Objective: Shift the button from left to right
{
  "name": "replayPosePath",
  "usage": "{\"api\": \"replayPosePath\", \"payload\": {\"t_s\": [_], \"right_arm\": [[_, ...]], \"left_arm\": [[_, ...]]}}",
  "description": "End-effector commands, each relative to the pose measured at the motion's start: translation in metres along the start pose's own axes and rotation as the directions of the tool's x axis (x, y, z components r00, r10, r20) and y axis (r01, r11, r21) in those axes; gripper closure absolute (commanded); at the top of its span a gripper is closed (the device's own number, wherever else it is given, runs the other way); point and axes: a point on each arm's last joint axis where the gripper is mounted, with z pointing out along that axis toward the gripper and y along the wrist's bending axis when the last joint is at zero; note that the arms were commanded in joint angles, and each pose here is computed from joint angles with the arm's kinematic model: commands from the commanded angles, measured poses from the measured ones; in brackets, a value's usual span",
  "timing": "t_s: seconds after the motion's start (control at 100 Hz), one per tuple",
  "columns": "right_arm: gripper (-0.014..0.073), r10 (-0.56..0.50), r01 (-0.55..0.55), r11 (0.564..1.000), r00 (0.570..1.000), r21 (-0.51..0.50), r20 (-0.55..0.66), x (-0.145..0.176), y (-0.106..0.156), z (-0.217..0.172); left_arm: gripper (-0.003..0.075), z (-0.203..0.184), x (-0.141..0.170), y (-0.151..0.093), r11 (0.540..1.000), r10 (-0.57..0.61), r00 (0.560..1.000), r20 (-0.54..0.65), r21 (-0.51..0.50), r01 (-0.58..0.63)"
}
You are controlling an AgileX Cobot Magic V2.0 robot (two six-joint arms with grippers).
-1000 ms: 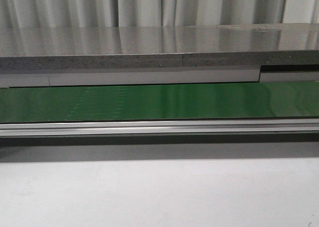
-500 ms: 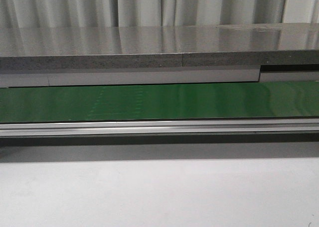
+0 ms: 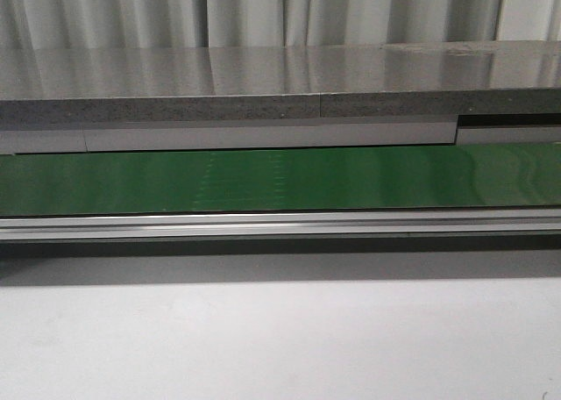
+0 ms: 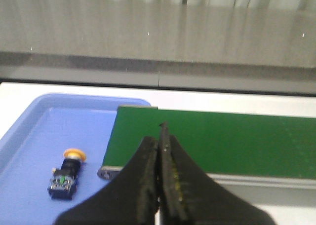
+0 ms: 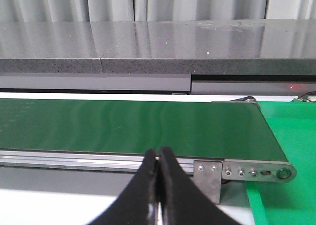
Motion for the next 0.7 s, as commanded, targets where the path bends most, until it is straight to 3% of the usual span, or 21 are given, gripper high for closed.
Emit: {"api": "replayPosePath", "payload": {"t_s": [0.0, 0.15, 0.61, 0.69], "right_arm": [[0.0661, -0.004, 0.004, 1.0, 0.994, 0.002, 0.109, -0.013, 0.0, -0.002], [0.0661, -0.004, 0.004, 1.0, 0.994, 0.002, 0.109, -0.013, 0.0, -0.002], [0.0661, -0.004, 0.004, 1.0, 0.994, 0.002, 0.109, -0.013, 0.0, -0.002], [0.0661, -0.004, 0.004, 1.0, 0.994, 0.002, 0.109, -0.013, 0.0, -0.002]], "left_arm": [[0.0741, -0.001, -0.028, -0.003, 1.0, -0.009, 0.997, -0.074, -0.002, 0.009], [0.0741, 0.007, -0.048, -0.004, 1.0, -0.01, 0.968, -0.249, -0.03, 0.003], [0.0738, 0.027, -0.051, -0.005, 0.999, -0.011, 0.949, -0.315, -0.033, 0.001], [0.0692, 0.027, -0.05, -0.005, 0.999, -0.012, 0.948, -0.317, -0.033, 0.002]]}}
